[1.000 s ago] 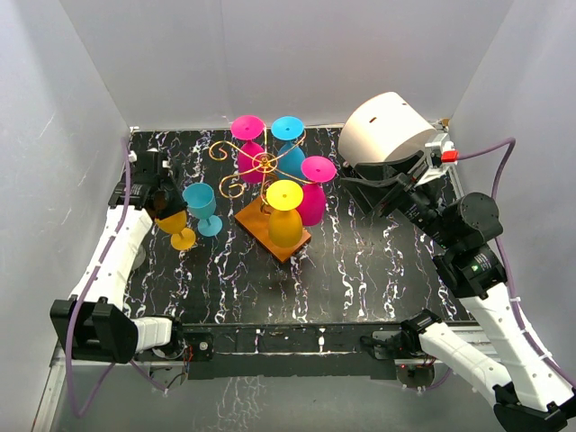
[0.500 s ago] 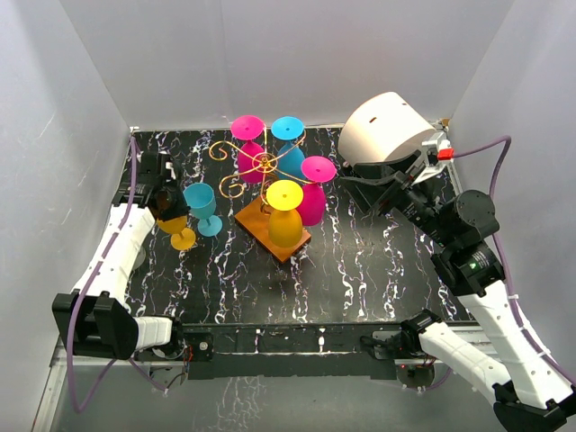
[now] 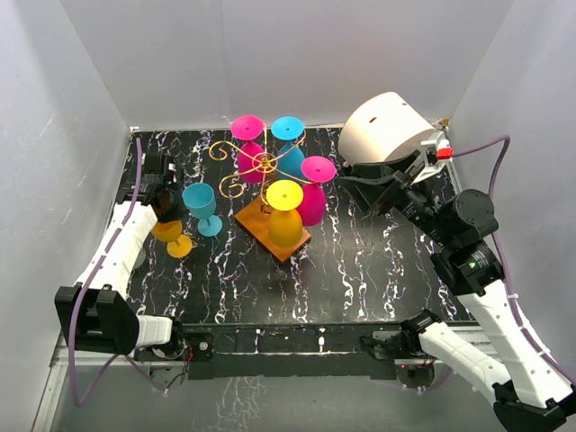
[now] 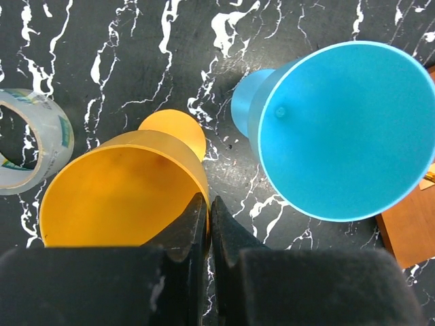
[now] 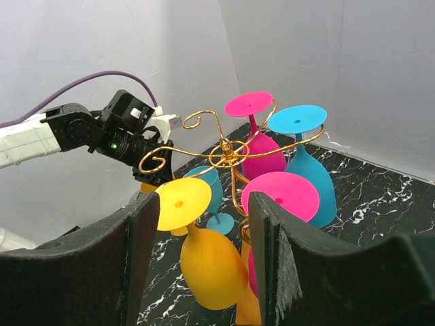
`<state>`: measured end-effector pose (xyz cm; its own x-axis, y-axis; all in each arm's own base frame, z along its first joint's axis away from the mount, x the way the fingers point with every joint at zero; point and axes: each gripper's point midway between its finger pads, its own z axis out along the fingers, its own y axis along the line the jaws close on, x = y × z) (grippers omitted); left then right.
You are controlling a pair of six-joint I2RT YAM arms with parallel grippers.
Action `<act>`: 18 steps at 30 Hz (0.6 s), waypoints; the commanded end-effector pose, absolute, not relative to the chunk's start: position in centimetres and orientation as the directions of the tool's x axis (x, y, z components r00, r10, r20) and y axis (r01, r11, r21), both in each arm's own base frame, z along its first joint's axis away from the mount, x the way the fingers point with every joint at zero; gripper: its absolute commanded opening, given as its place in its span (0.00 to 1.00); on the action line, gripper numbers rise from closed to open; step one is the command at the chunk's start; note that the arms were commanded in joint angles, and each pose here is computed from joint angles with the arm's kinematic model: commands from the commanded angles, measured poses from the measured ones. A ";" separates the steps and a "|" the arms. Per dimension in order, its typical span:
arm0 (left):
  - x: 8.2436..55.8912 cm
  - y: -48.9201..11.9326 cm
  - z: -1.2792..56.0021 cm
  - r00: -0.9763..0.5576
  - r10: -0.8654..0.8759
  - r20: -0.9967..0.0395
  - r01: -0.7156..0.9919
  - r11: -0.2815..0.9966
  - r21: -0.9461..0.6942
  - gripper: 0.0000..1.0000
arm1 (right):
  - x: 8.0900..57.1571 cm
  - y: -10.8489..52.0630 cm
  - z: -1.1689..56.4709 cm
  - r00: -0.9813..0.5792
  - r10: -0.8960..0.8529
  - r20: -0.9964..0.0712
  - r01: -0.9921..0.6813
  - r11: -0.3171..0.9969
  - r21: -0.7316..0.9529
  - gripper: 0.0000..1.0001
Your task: Place the wine glass upside down on the wine glass rack
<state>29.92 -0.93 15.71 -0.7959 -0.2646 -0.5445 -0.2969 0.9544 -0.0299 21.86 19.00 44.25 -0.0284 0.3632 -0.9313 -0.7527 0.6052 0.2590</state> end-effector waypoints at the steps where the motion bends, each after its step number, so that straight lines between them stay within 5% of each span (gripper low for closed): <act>1: 29.2 0.2 17.2 -0.788 -0.251 -0.562 -0.315 0.949 0.017 0.00 | 21.5 19.0 46.2 0.001 0.394 -0.919 -0.765 0.592 0.253 0.52; 9: 28.8 0.5 21.5 -0.718 -0.273 -0.640 -0.339 0.941 -0.021 0.00 | 21.4 19.2 46.6 -0.044 0.438 -0.898 -0.764 0.564 0.313 0.52; 18: 27.6 0.8 32.9 -0.444 -0.313 -0.840 -0.325 0.929 -0.175 0.00 | 22.0 21.6 47.8 -0.236 0.520 -0.821 -0.779 0.404 0.479 0.50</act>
<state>28.83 0.29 26.84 -0.5974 -0.2967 -0.7450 -0.3340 0.9367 -0.1053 23.14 20.68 43.82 -0.2053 0.4390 -0.8747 -0.7295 0.5272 0.4358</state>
